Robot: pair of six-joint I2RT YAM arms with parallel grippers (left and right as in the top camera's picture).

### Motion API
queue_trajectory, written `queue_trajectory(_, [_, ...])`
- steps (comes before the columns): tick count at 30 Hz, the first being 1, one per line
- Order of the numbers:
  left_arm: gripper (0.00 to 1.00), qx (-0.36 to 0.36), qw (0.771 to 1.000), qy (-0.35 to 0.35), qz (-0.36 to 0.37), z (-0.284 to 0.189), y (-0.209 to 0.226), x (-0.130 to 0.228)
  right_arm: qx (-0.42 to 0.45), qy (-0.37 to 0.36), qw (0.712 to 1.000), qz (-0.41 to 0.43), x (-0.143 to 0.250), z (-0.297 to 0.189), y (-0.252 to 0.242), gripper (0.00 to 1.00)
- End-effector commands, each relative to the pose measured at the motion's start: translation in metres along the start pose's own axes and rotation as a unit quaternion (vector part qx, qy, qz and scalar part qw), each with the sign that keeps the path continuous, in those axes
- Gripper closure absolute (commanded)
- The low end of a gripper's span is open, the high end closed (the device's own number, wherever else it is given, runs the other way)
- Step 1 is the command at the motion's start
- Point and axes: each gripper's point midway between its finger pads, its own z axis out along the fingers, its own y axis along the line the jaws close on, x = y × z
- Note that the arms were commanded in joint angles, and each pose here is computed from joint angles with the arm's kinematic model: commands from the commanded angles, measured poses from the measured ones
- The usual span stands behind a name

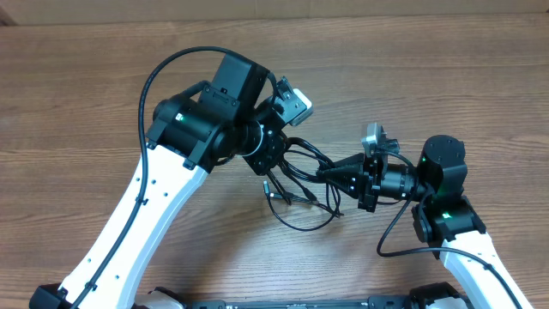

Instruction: Untangle cables

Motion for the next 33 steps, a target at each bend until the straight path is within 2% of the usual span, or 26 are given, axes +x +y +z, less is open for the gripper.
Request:
queue_trajectory(1, [0.85,0.024,1.0,-0.017,0.01,-0.003,-0.007,-0.01,-0.02,-0.002,1.0,-0.014,-0.008,0.0,0.009,0.95])
queue_trajectory(4, [0.64,0.037,0.999,-0.017,0.009,-0.001,-0.01,-0.01,-0.02,-0.002,1.0,-0.014,-0.008,0.0,0.009,0.95])
queue_trajectory(7, [0.39,0.055,0.998,-0.017,0.007,0.001,-0.015,-0.011,-0.02,-0.003,1.0,-0.015,-0.008,0.0,0.009,0.96])
queue_trajectory(8, [0.4,0.061,0.998,-0.016,0.006,0.004,-0.016,-0.011,-0.02,-0.003,1.0,-0.016,-0.009,0.0,0.009,0.96])
queue_trajectory(9, [0.46,0.059,0.998,-0.014,0.006,0.005,-0.015,-0.011,-0.02,-0.003,1.0,-0.016,-0.009,0.0,0.009,0.96])
queue_trajectory(10, [0.71,0.055,0.998,-0.009,0.005,0.009,-0.012,-0.011,-0.02,-0.003,1.0,-0.015,-0.009,0.0,0.009,0.96])
queue_trajectory(12, [0.93,0.057,0.998,-0.005,0.006,0.012,-0.011,-0.01,-0.02,-0.003,1.0,-0.015,-0.009,0.0,0.009,0.96])
queue_trajectory(13, [0.96,0.057,0.998,-0.003,0.006,0.014,-0.011,-0.01,-0.02,-0.003,1.0,-0.015,-0.009,0.0,0.009,0.96])
queue_trajectory(24, [0.96,0.082,0.997,0.005,-0.001,0.013,-0.02,-0.005,-0.009,-0.004,1.0,-0.014,-0.009,0.0,0.005,0.94])
queue_trajectory(25, [0.96,0.089,0.996,0.007,-0.003,0.012,-0.022,-0.003,-0.003,-0.005,1.0,-0.013,-0.009,0.0,0.003,0.91])
queue_trajectory(27, [0.96,0.101,0.995,0.017,-0.009,0.009,-0.028,0.002,0.014,-0.008,1.0,-0.013,-0.01,0.0,-0.003,0.64])
queue_trajectory(28, [0.96,0.102,0.994,0.024,-0.012,0.009,-0.029,0.006,0.024,-0.01,1.0,-0.013,-0.011,0.0,-0.006,0.58])
queue_trajectory(33, [0.96,0.109,0.992,0.055,0.021,0.002,-0.035,0.025,0.078,-0.019,0.997,-0.016,-0.015,-0.003,-0.025,0.54])
